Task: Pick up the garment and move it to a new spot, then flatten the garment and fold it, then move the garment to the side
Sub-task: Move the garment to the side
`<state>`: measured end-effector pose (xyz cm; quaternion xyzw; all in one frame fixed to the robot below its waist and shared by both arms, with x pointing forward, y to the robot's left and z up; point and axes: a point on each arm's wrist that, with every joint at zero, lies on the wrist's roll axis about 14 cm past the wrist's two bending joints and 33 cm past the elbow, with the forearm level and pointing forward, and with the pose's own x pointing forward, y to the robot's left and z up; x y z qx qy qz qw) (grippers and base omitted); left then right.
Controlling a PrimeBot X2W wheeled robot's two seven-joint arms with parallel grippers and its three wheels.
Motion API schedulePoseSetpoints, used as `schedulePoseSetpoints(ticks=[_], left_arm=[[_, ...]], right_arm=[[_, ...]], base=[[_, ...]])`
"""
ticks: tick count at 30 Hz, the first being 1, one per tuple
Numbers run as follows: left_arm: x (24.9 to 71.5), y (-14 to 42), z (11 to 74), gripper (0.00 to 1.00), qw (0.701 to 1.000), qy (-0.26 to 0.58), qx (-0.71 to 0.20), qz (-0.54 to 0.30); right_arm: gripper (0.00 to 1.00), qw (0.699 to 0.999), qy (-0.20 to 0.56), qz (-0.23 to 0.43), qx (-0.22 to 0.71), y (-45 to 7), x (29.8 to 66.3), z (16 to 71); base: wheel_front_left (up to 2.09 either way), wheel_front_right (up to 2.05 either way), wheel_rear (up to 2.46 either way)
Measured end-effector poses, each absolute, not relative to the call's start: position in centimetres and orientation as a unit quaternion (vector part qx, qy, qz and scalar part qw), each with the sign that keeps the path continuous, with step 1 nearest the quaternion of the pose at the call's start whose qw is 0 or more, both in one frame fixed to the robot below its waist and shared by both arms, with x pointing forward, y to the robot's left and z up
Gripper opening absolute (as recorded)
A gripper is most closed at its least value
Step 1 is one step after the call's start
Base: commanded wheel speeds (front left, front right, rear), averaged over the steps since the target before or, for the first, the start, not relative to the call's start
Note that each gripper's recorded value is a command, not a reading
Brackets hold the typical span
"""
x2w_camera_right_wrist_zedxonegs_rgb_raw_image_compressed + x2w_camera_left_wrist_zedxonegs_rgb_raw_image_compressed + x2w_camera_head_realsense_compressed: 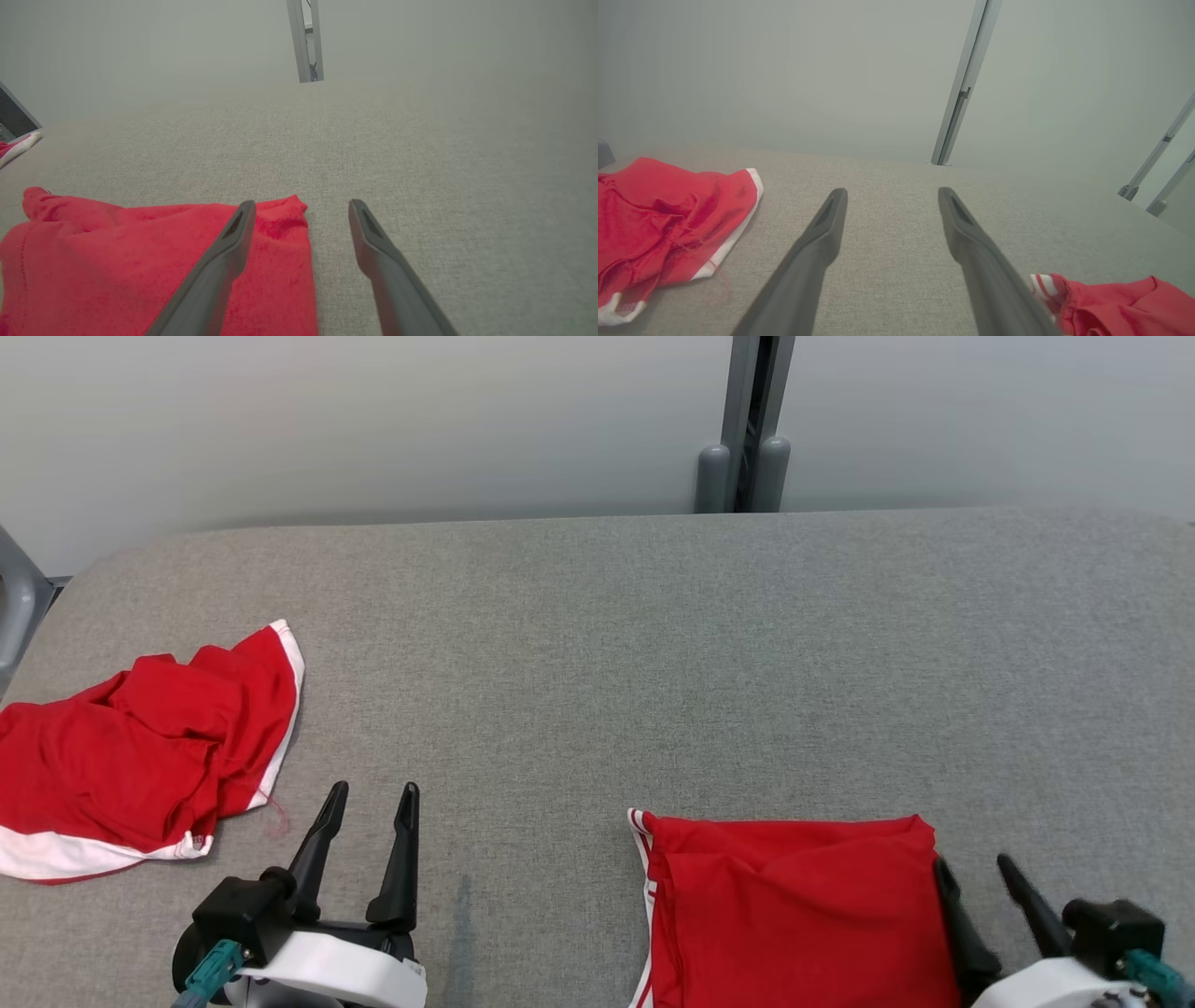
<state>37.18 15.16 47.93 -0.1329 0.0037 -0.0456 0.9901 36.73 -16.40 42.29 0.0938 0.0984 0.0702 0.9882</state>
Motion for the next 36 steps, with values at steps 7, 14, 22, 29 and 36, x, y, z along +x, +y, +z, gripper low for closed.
schedulePoseSetpoints(ticks=[7, 14, 22, 29, 36], left_arm=[[37.4, 15.1, 47.6, 1.00, 0.990, 0.009, -0.128, -0.049], [37.3, 15.0, 47.6, 1.00, 0.991, 0.009, -0.126, -0.051], [37.5, 13.8, 47.9, 1.00, 0.989, 0.007, -0.133, -0.071], [39.8, 11.4, 48.5, 1.00, 0.987, -0.005, -0.115, -0.114], [44.0, 6.0, 47.3, 1.00, 0.975, -0.004, -0.085, -0.206]], right_arm=[[1.00, 0.973, 0.179, 0.081, 0.124, -15.2, 35.6, 38.0], [0.03, 0.963, 0.210, 0.108, 0.132, -13.6, 35.1, 36.8], [0.00, 0.969, 0.186, 0.136, 0.086, -14.4, 36.9, 38.5], [0.00, 0.974, 0.166, 0.155, 0.000, -16.8, 40.2, 39.8], [0.00, 0.971, 0.173, 0.137, -0.096, -22.2, 44.6, 40.2]], base=[[0.00, 0.00, 0.00], [0.00, 0.00, 0.00], [0.00, 0.00, 0.00], [0.00, 0.00, 0.00], [0.00, 0.00, 0.00]])
